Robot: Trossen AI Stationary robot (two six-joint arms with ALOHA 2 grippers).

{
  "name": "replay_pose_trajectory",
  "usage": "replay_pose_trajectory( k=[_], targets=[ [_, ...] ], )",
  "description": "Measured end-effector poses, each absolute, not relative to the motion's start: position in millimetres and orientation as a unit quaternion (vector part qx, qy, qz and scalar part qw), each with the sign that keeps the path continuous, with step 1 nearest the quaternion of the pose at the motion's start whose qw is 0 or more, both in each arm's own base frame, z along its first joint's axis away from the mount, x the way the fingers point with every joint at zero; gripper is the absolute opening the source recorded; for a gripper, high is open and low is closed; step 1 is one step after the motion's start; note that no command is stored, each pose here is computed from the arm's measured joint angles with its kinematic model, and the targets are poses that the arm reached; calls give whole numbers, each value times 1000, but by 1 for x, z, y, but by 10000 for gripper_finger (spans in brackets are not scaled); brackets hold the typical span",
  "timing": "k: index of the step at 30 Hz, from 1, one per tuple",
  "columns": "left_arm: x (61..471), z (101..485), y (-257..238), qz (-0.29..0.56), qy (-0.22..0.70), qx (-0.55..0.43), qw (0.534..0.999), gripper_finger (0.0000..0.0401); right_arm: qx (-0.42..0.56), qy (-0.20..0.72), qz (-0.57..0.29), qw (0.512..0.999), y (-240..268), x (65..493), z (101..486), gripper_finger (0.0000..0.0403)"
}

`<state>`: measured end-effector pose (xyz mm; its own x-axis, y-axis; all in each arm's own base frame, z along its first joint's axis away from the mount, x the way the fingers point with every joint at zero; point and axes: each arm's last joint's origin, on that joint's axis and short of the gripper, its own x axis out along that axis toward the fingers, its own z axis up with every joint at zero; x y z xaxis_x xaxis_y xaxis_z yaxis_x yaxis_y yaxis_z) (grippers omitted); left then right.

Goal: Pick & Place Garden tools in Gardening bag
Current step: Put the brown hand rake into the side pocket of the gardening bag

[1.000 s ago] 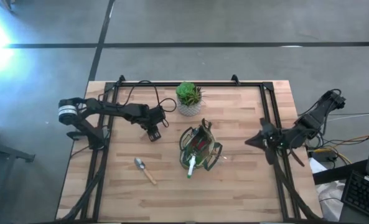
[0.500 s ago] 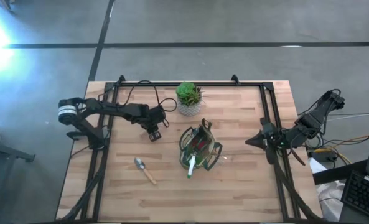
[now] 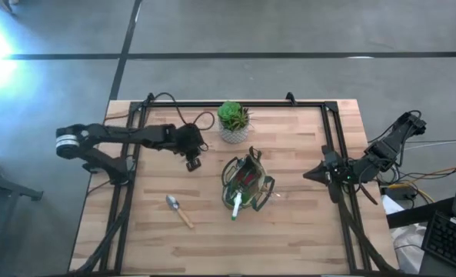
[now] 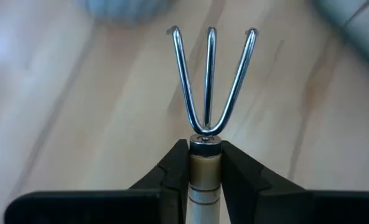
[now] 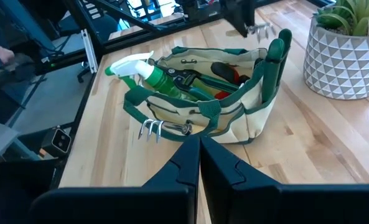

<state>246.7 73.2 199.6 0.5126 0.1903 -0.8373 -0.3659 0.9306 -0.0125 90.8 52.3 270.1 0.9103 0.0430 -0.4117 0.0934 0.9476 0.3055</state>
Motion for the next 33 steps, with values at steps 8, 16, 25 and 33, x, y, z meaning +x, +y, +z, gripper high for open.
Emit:
replay_pose_trajectory(
  k=[8, 16, 25, 33],
  targets=[
    [233, 232, 61, 137, 326, -61, 933, 68, 161, 211, -13, 964, 52, 91, 270, 8],
    [208, 236, 50, 114, 84, -68, 988, 68, 161, 211, -13, 964, 52, 91, 270, 8],
    [184, 215, 38, 22, -30, -52, 998, 68, 161, 211, -13, 964, 52, 91, 270, 8],
    [185, 215, 30, -38, -36, -48, 997, 68, 161, 211, -13, 964, 52, 91, 270, 8]
  ],
)
